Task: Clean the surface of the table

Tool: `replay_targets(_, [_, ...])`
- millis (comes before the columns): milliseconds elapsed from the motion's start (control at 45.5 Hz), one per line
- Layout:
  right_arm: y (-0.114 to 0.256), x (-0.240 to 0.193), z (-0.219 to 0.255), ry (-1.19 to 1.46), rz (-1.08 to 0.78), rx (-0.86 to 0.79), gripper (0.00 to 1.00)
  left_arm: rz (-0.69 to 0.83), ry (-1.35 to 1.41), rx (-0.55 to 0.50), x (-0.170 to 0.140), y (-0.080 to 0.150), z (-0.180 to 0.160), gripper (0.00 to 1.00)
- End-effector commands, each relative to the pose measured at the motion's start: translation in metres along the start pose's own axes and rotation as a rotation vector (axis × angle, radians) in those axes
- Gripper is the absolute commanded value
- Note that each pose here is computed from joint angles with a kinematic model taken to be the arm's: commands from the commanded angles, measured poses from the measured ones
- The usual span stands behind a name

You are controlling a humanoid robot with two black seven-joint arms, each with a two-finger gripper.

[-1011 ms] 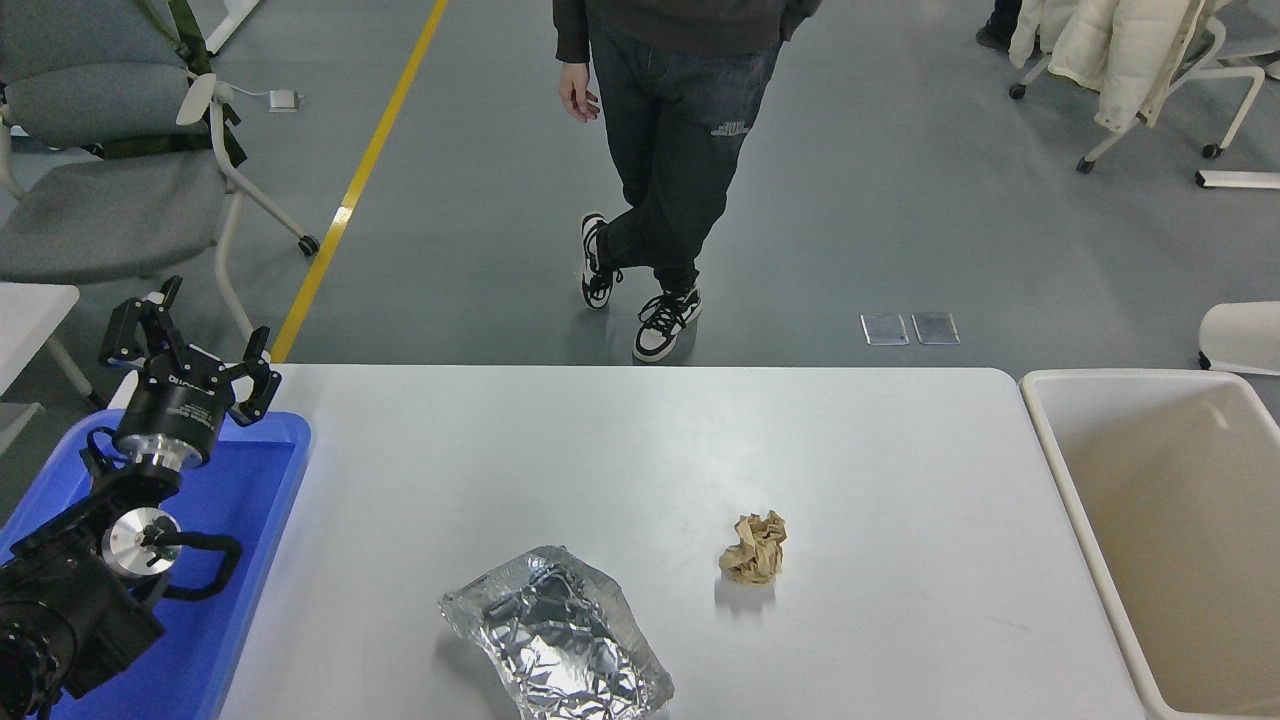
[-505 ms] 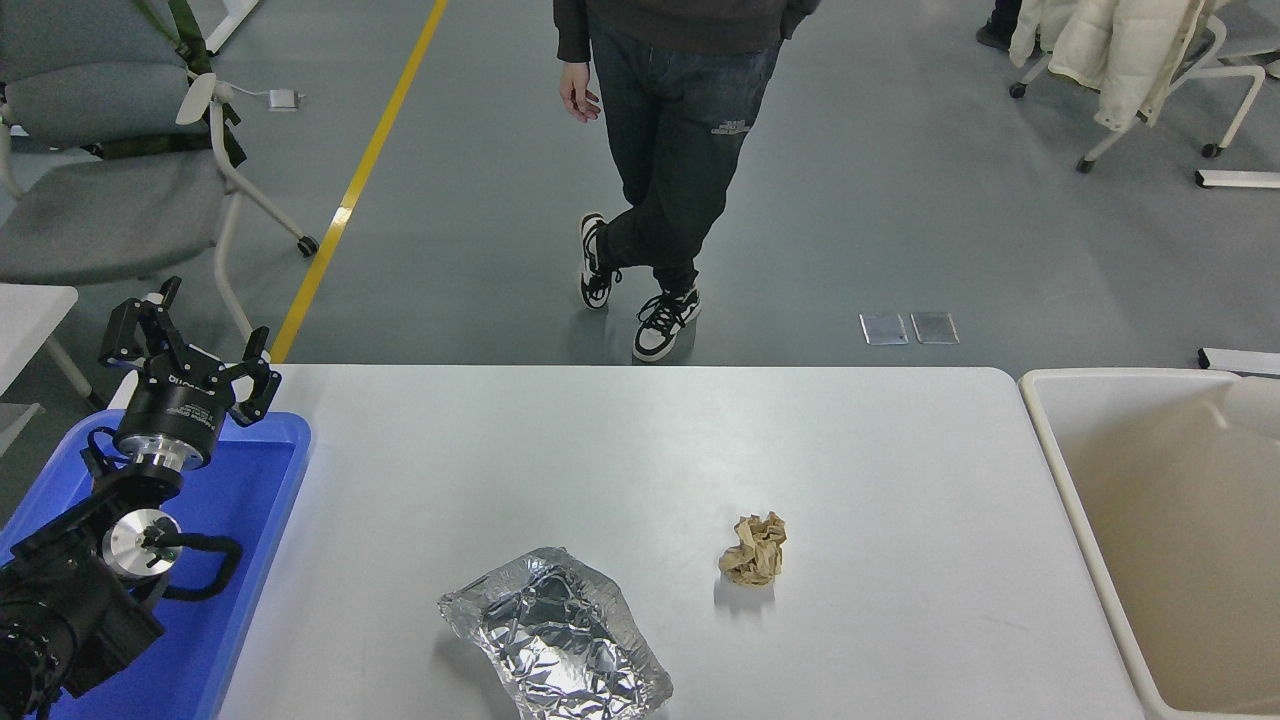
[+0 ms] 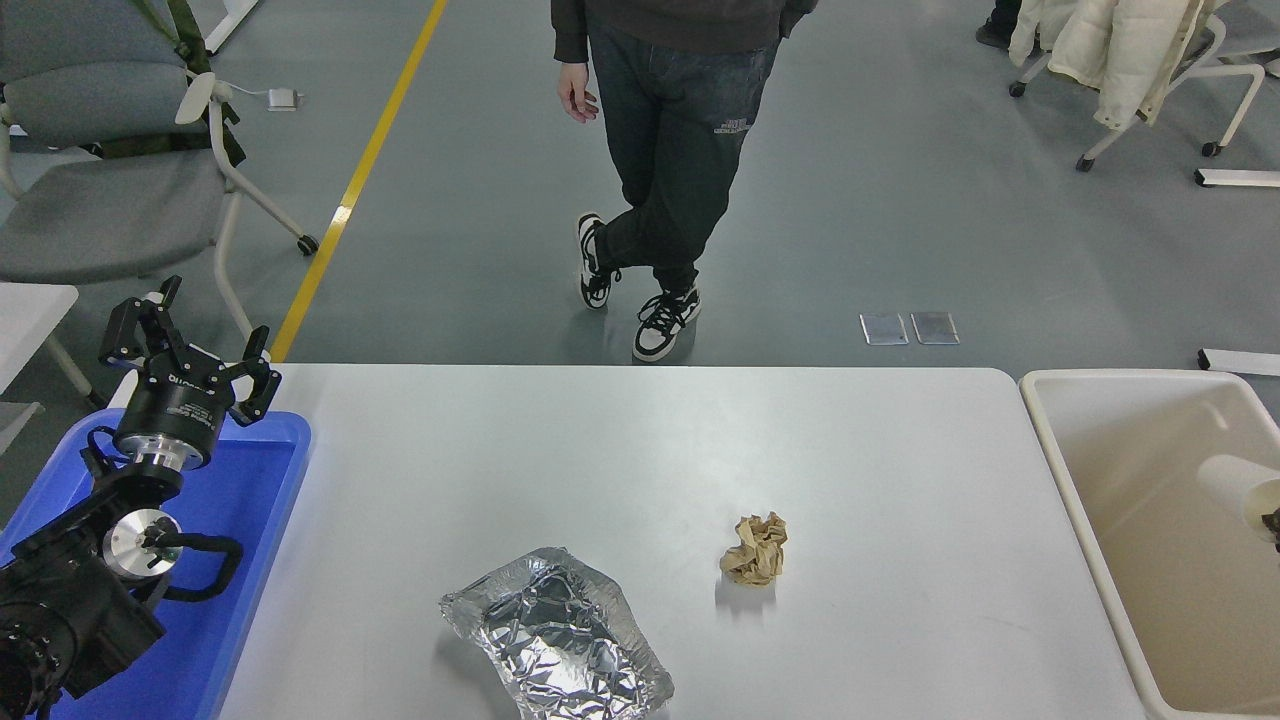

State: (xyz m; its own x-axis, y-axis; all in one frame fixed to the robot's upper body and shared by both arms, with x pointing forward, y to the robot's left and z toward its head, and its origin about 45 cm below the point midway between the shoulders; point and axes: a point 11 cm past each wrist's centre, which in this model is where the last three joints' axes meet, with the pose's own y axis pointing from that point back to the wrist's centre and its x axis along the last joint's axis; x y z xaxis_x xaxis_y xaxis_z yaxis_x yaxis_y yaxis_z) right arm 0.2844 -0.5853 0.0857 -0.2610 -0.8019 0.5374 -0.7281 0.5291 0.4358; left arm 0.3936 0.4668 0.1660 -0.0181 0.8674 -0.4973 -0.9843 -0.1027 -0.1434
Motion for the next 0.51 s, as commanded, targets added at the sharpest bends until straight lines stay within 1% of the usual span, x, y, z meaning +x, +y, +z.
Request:
replay_targets(0, [0.004, -0.022, 0.014, -0.05, 0.072, -0.043, 0.0, 0.001, 0.0, 0.0, 0.0, 0.0, 0.0, 1.0])
replay_targets(154, [0.005, -0.034, 0.014, -0.056, 0.057, -0.044, 0.0, -0.001, 0.0, 0.0, 0.0, 0.0, 0.0, 1.0])
replay_targets(352, [0.005, -0.032, 0.013, -0.059, 0.06, -0.043, 0.0, -0.001, 0.0, 0.0, 0.0, 0.0, 0.0, 1.0])
replay_targets(374, [0.004, -0.032, 0.012, -0.06, 0.06, -0.041, 0.04, -0.001, 0.0, 0.0, 0.0, 0.0, 0.0, 1.0])
replay_targets(396, [0.004, -0.032, 0.012, -0.057, 0.059, -0.039, 0.23, -0.001, 0.0, 0.0, 0.0, 0.0, 0.0, 1.0])
replay_targets(440, [0.004, -0.031, 0.01, -0.047, 0.063, -0.036, 0.77, 0.001, 0.0, 0.0, 0.0, 0.0, 0.0, 1.0])
replay_targets(462, [0.004, -0.029, 0.01, -0.045, 0.067, -0.035, 0.98, 0.001, 0.0, 0.0, 0.0, 0.0, 0.0, 1.0])
replay_targets(484, [0.003, -0.029, 0.009, -0.045, 0.064, -0.034, 0.99, -0.001, 0.0, 0.0, 0.0, 0.0, 0.0, 1.0])
